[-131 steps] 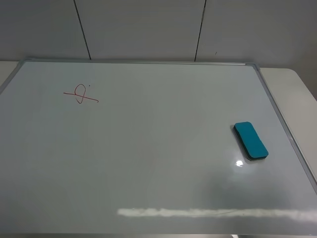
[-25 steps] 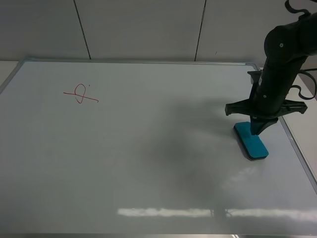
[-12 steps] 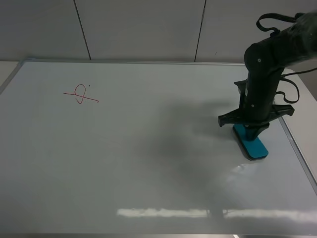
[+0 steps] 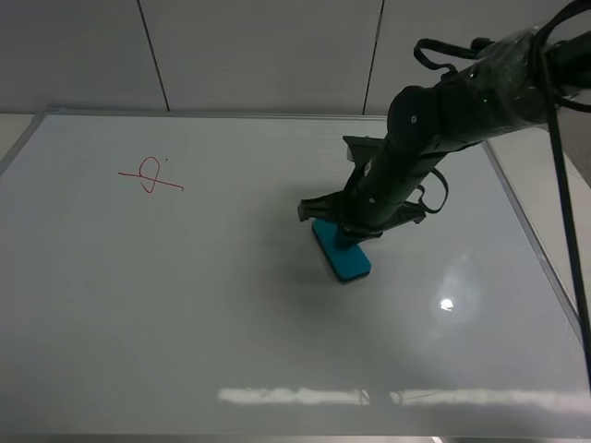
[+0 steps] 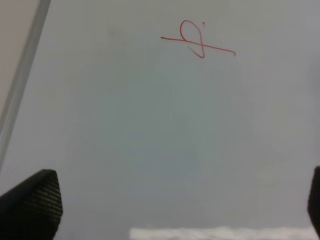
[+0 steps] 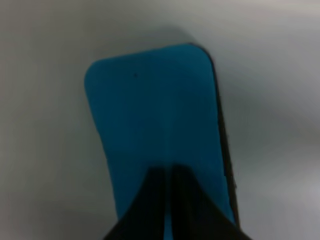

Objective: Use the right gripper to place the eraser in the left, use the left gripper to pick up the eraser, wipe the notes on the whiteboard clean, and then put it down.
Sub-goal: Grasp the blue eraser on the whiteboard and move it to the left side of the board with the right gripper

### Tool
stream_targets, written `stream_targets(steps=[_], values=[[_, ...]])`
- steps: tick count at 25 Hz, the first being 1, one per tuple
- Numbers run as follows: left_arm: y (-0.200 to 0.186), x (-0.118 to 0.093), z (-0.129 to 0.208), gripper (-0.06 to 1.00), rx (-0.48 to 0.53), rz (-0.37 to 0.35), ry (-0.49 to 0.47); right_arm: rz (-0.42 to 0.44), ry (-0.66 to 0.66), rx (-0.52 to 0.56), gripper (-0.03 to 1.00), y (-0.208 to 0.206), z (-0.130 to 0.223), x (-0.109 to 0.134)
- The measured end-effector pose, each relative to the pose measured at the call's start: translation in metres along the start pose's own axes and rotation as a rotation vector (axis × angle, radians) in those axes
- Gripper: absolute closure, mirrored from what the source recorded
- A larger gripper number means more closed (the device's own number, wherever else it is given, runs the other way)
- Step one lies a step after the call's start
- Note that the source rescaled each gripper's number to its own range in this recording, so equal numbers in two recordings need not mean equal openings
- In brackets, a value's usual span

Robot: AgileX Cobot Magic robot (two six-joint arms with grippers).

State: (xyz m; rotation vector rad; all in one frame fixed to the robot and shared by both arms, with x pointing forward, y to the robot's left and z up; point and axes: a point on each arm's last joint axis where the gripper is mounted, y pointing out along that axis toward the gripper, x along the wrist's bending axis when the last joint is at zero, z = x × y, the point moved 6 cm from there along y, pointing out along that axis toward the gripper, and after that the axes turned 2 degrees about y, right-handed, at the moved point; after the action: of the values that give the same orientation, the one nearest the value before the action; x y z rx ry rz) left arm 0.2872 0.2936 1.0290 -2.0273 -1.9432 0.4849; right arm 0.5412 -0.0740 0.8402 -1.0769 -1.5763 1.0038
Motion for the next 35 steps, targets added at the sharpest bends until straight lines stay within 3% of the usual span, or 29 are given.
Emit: stream_targets(steps=[6,15,16,24,31,35], values=[[0.000,0.000,0.000,-0.06,0.000,0.000,0.000,-0.155,-0.015,-0.065,0.97,0.017,0.009,0.057],[0.000,0.000,0.000,-0.06,0.000,0.000,0.000,-0.248,-0.063,-0.049,0.97,0.047,-0.007,0.121],[0.000,0.000,0.000,-0.06,0.000,0.000,0.000,-0.282,-0.069,-0.046,0.97,0.055,-0.011,0.141],[0.000,0.000,0.000,-0.06,0.000,0.000,0.000,-0.448,-0.116,-0.022,0.97,0.073,-0.019,0.227],[0.000,0.000,0.000,-0.06,0.000,0.000,0.000,-0.517,-0.165,0.043,0.97,0.086,-0.018,0.269],[0.000,0.000,0.000,-0.06,0.000,0.000,0.000,-0.483,-0.195,0.048,0.97,0.085,-0.019,0.274]])
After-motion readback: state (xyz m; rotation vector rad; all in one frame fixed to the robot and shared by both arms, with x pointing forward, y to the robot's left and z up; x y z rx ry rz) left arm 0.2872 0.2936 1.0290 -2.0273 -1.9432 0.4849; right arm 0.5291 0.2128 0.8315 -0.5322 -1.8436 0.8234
